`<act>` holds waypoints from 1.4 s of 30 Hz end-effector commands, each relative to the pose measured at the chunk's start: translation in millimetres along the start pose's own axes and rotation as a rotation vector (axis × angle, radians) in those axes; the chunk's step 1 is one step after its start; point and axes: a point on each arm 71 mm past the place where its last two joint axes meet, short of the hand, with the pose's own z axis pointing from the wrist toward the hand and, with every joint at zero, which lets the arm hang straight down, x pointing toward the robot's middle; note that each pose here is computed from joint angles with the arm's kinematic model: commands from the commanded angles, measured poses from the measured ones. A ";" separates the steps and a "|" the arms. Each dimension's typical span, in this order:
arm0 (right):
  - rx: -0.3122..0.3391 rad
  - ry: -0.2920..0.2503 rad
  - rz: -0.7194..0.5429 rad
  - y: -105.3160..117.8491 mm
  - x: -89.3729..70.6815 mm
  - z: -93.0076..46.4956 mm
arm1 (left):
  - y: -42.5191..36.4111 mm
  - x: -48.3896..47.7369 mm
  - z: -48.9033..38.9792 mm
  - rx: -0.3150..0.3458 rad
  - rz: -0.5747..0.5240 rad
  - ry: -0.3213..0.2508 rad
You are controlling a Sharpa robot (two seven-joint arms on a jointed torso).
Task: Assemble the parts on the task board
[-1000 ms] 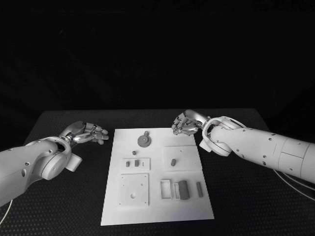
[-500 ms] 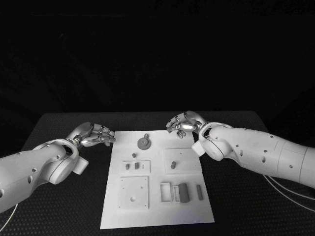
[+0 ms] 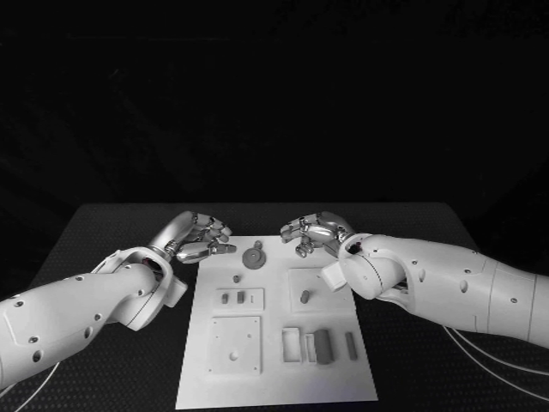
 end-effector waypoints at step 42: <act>-0.011 0.088 0.132 5.4 44.8 -7.4 | -42.3 48.1 12.4 0.008 0.028 0.081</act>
